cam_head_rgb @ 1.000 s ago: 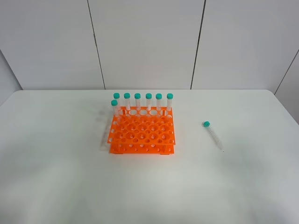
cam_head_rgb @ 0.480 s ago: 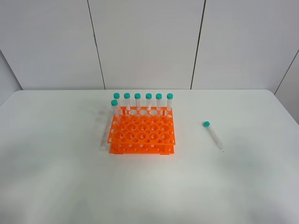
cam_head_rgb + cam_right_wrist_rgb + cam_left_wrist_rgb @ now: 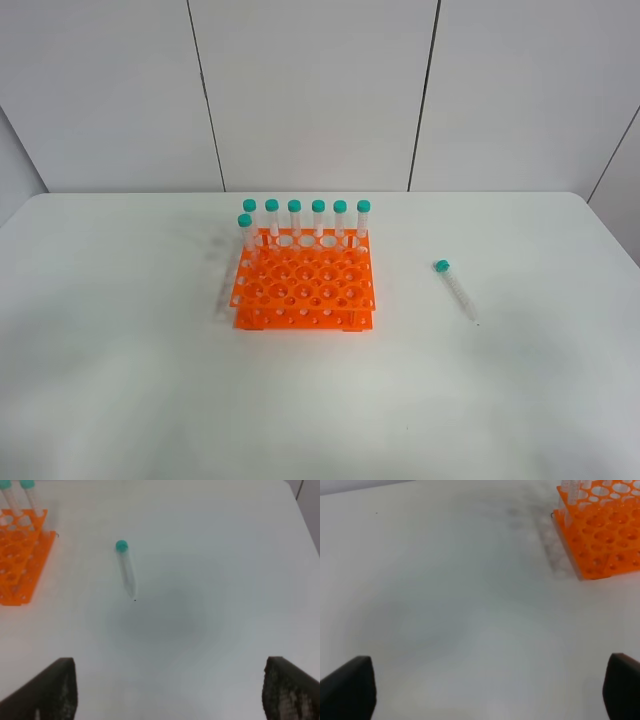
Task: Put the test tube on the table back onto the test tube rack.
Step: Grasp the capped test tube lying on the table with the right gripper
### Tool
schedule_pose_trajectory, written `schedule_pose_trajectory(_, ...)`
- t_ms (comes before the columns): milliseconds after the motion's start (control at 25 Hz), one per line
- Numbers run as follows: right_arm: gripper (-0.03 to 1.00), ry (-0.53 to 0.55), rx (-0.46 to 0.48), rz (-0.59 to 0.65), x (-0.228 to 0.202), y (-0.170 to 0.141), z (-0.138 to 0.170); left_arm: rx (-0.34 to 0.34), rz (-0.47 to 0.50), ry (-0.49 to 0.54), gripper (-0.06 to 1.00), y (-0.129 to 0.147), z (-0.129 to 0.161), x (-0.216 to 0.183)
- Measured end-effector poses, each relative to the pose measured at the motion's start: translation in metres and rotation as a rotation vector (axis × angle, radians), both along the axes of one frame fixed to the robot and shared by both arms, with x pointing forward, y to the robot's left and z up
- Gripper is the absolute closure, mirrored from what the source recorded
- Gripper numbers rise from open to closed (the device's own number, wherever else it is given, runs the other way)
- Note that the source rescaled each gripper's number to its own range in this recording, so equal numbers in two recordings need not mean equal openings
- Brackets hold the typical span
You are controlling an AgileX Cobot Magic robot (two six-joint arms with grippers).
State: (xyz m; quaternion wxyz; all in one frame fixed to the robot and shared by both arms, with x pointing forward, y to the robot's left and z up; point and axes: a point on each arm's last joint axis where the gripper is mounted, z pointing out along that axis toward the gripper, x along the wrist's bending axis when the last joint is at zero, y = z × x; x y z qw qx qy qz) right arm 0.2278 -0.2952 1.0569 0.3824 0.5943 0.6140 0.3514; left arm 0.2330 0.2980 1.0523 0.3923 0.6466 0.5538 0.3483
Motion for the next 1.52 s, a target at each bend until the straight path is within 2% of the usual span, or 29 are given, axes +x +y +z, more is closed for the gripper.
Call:
schedule_pose_trajectory(160, -0.03, 0.018, 0.006, 0.004, 0.002, 0.000, 0.004, 0.001, 0.000, 0.000, -0.05, 0.000, 0.000, 0.000)
schedule_pose_trajectory(360, -0.03, 0.042, 0.025, 0.031, 0.022, 0.002, 0.034, 0.001, 0.000, 0.000, -0.05, 0.000, 0.000, 0.000)
schedule_pose_trajectory(560, -0.03, 0.076, -0.008, 0.105, 0.066, 0.004, 0.068, 0.001, 0.000, 0.000, -0.05, 0.000, 0.000, 0.000)
schedule_pose_trajectory(760, -0.03, 0.222, -0.003, 0.186, 0.129, 0.005, 0.079, 0.001, 0.000, 0.000, -0.05, 0.000, 0.000, 0.000)
schedule_pose_trajectory(960, -0.03, 0.396, 0.017, 0.207, 0.197, 0.002, 0.059, 0.001, 0.000, 0.000, -0.05, 0.000, 0.000, 0.000)
schedule_pose_trajectory(1200, -0.03, 0.607, 0.064, 0.251, 0.265, 0.002, 0.010, 0.001, 0.000, 0.000, -0.05, 0.000, 0.000, 0.000)
schedule_pose_trajectory(1400, -0.03, 0.610, 0.050, 0.239, 0.306, -0.002, -0.023, 0.001, 0.000, 0.000, -0.05, 0.000, 0.000, 0.000)
schedule_pose_trajectory(1520, -0.03, 0.659, 0.056, 0.233, 0.324, -0.004, -0.046, 0.001, 0.000, 0.000, -0.05, 0.000, 0.000, 0.000)
